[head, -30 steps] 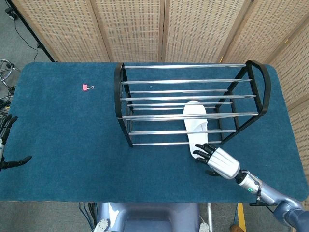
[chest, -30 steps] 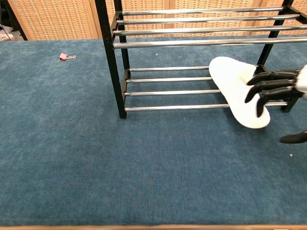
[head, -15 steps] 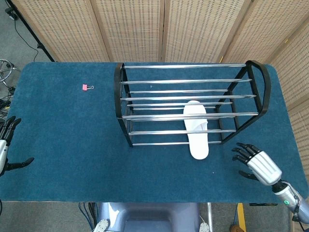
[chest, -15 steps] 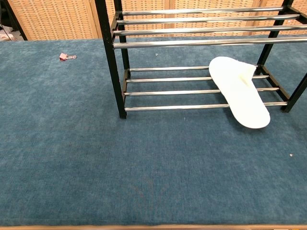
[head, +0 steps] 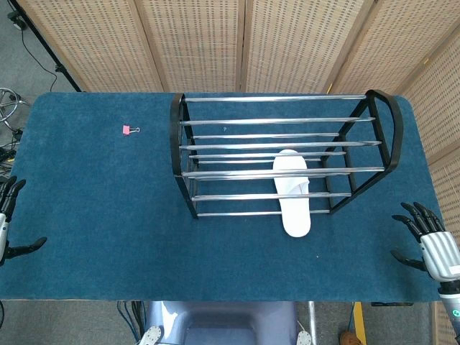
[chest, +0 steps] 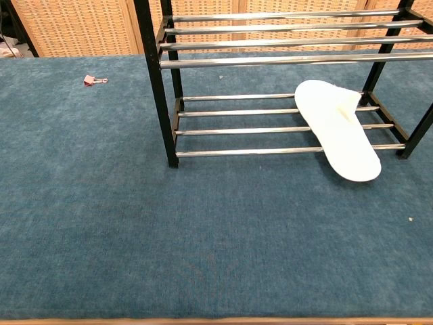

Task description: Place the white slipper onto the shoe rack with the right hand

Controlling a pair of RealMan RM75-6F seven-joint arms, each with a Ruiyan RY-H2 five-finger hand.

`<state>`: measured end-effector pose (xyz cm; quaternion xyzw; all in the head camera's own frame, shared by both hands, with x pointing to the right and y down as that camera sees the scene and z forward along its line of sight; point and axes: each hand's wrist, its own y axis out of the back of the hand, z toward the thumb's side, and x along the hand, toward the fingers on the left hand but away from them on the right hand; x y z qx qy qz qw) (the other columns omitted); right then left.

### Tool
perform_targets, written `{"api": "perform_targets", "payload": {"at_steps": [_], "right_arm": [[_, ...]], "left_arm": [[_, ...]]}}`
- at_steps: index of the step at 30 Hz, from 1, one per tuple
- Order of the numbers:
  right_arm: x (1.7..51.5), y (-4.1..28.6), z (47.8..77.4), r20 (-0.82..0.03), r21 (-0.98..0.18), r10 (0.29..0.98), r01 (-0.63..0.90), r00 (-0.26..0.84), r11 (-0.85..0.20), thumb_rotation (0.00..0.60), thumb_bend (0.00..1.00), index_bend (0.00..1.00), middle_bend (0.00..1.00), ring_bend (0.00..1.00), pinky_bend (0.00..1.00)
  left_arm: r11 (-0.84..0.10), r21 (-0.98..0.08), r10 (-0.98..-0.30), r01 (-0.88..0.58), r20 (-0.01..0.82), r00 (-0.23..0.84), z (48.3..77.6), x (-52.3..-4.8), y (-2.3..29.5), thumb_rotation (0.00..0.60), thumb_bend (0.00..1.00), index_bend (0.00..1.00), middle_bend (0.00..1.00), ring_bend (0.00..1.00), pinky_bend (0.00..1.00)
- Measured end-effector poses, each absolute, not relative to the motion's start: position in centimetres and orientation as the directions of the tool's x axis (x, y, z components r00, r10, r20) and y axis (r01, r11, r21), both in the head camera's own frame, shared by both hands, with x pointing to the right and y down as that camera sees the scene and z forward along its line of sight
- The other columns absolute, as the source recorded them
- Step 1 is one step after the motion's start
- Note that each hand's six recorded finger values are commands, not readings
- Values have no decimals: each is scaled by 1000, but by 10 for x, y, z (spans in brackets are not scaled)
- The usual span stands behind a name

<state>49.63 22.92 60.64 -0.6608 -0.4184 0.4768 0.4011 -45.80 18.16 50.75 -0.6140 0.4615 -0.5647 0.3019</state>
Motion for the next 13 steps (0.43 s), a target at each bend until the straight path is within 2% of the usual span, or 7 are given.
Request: {"api": "perform_targets", "payload": {"at_steps": [5, 13], "right_arm": [[488, 230, 594, -304, -915, 942, 232, 145, -331, 600, 163, 132, 2, 0, 53], [462, 225, 556, -342, -886, 939, 317, 42, -337, 600, 168, 129, 0, 0, 43]], "left_arm": [[-397, -890, -906, -225, 419, -60, 507, -458, 192, 600, 84, 0, 0, 0, 0], [-366, -906, -921, -214, 385, -56, 503, -468, 199, 600, 83, 0, 0, 0, 0]]}}
